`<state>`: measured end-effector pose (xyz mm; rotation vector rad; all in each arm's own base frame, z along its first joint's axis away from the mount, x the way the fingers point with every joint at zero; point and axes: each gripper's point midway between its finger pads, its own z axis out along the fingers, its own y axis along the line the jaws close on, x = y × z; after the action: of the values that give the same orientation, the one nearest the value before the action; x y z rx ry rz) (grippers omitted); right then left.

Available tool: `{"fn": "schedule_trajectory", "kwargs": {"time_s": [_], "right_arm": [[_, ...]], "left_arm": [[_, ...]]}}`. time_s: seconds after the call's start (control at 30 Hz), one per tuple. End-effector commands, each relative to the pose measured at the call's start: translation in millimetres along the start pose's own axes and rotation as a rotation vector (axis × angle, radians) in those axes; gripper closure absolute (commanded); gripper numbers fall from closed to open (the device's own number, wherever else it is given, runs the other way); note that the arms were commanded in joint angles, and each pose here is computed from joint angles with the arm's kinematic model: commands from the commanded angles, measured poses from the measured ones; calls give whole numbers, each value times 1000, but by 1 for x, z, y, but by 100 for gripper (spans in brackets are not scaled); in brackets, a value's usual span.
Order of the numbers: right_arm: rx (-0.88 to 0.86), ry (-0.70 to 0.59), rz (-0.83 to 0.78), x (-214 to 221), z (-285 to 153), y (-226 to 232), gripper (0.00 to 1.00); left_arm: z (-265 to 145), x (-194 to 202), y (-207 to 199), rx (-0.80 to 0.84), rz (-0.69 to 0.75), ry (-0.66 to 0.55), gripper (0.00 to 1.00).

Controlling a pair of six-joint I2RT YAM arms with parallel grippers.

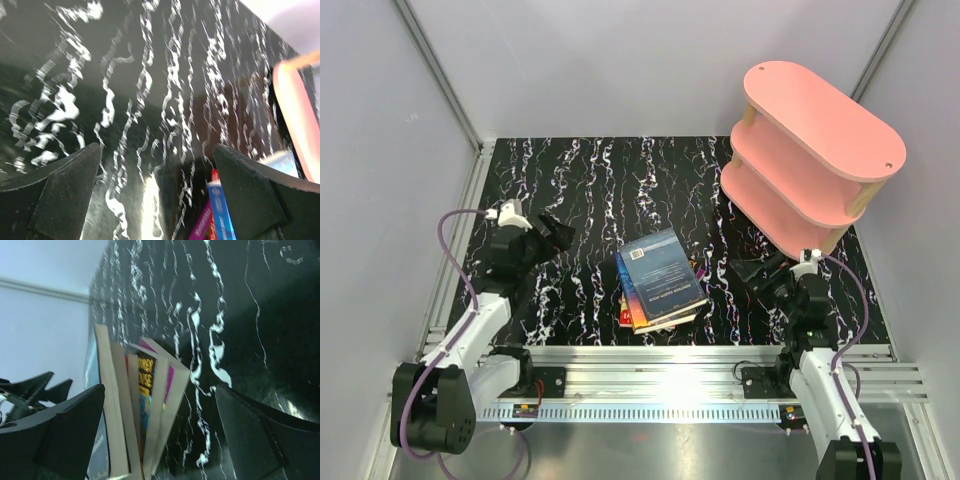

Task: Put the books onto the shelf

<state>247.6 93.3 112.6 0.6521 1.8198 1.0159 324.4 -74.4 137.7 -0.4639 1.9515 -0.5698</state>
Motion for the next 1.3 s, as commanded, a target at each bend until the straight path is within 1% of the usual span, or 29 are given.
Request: {"fn": "schedule_trajectory", "kwargs": {"time_s": [0.0,0.03,0.07,0.13,0.17,0.2,0.23,0.3,0.33,0.4,0.43,0.47,0.53,0.57,0.6,0.63,0.67,0.7,0.73,0.77,0.8,0.83,0.87,0.9,0.93,0.97,1.1,1.13,1.27], "right_arm": [[-90,19,-107,-13,0,36,0],[-46,29,-96,-12,2,28,1],[-23,25,-97,-15,2,27,0],[-27,44,-108,-15,4,31,2],[-25,57,-107,-13,5,32,3],[-31,56,-114,-16,6,37,3],[-56,108,-134,-2,7,44,3],[-55,111,-180,1,10,50,0],[-46,123,-194,6,11,50,0],[-83,171,-221,19,11,60,0],[-118,164,-198,19,11,67,0],[-134,161,-162,19,11,71,0],[-96,128,-26,19,11,62,0],[-72,113,11,19,12,56,0],[-112,98,7,20,12,57,0],[-126,110,0,23,13,56,0],[-129,119,-7,25,14,55,0],[-126,132,-25,26,16,55,0],[-93,167,-29,32,21,47,0],[-83,186,-40,34,24,45,0],[-98,206,-58,34,27,51,0],[-63,241,-44,40,33,41,0],[-62,256,-37,42,36,40,0],[-71,279,-27,47,42,39,0],[-72,288,-20,50,45,38,0],[-76,292,-15,51,48,39,0],[-89,318,-8,58,60,43,0],[-79,331,-8,61,61,41,0],[-80,327,-18,59,64,44,0]], "left_arm": [[-3,0,-33,156,-34,25,1],[-5,7,-39,199,-41,62,1],[-4,7,-46,227,-42,64,1],[-1,13,-41,183,-76,90,1],[1,15,-44,204,-74,100,1],[6,25,-44,220,-86,139,1],[5,25,-61,321,-102,153,1],[4,36,-68,411,-156,190,1],[3,34,-80,499,-216,208,1],[7,35,-75,525,-270,211,1],[9,30,-76,575,-297,204,1],[10,30,-73,584,-322,212,1],[5,28,-75,643,-353,203,1],[8,34,-70,629,-373,215,1],[7,38,-68,621,-374,217,1],[11,45,-61,568,-383,226,1],[7,48,-68,560,-350,233,1],[15,46,-61,490,-266,176,1],[19,65,-48,351,-255,257,1],[6,62,-76,378,-157,233,1],[4,63,-79,333,-72,216,1],[6,57,-76,231,-45,181,1],[-4,62,-95,264,-13,191,1],[-6,57,-98,248,-10,171,1],[-8,62,-99,230,-1,202,1],[-7,55,-108,241,7,196,1],[2,71,-109,184,50,245,1],[3,82,-108,166,59,275,1],[6,99,-110,114,93,303,1]]}}
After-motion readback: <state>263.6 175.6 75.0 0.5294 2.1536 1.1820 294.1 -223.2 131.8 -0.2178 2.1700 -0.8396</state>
